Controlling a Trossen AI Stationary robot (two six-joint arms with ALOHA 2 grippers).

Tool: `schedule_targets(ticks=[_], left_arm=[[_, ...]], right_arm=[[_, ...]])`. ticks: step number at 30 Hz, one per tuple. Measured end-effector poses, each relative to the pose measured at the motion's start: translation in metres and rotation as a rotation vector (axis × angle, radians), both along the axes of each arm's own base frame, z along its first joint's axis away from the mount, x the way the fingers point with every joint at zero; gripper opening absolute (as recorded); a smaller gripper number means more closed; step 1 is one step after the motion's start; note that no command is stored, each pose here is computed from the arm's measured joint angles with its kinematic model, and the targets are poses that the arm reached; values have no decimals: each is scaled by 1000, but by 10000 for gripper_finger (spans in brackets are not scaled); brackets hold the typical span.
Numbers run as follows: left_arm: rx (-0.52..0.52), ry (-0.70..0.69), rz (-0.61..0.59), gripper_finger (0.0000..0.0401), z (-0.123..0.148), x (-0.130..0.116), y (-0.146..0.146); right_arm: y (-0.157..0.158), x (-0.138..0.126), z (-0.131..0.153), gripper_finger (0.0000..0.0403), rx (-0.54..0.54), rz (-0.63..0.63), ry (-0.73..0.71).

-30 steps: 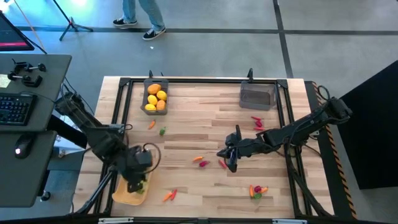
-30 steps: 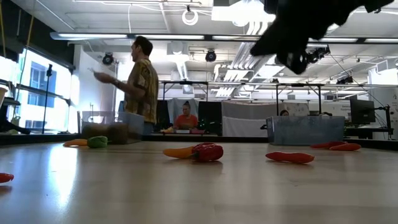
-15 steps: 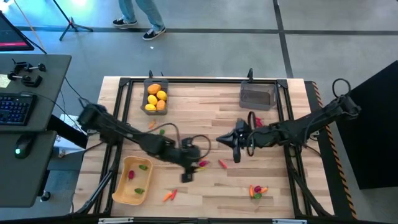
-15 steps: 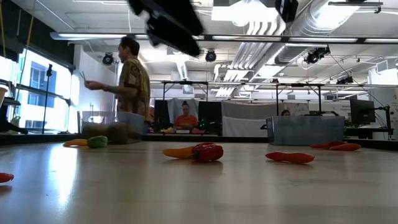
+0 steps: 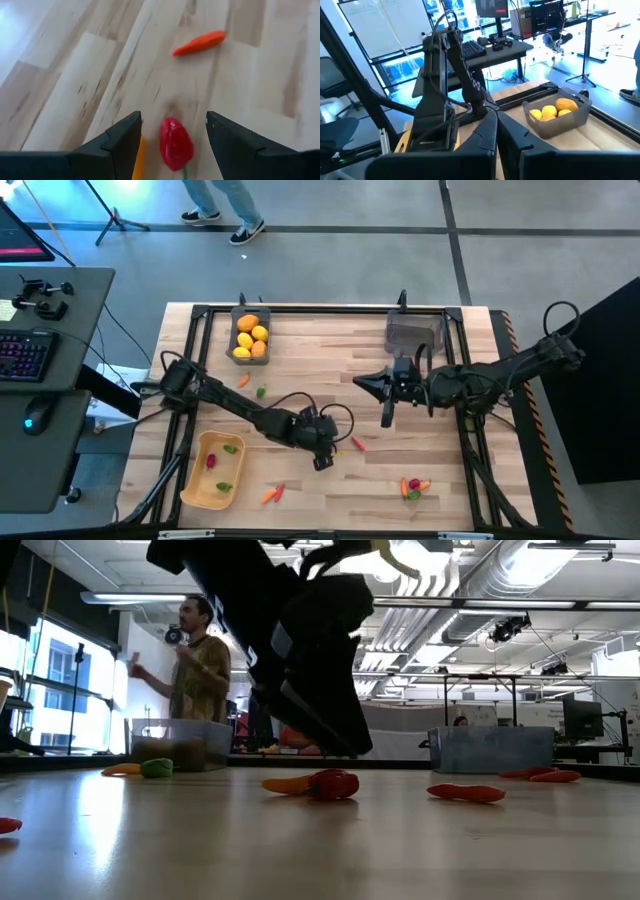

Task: Sort produce into baskets
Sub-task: Put the center red bell pepper into the yellow bin

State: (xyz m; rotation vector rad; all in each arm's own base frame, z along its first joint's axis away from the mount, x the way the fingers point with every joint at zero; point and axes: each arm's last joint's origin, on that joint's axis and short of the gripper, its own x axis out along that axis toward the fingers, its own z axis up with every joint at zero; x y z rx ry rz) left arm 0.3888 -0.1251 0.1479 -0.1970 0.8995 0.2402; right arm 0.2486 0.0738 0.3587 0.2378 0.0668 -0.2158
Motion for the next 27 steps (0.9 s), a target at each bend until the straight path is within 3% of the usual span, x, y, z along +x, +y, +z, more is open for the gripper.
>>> schedule_targets(ticks=[13,18,23,27], left_arm=[[-40,75,-19,193,-28,2,-6],[-3,73,-15,133,-28,0,-8],[10,40,-36,22,-10,0,-2],[48,-2,-49,24,31,-9,10]], right_arm=[[-2,-3,0,0,-14,-23,17],[-2,-3,-1,0,-19,-24,28],[-2,-3,-3,0,-27,-39,44],[-3,-3,-3,0,-30,-48,49]])
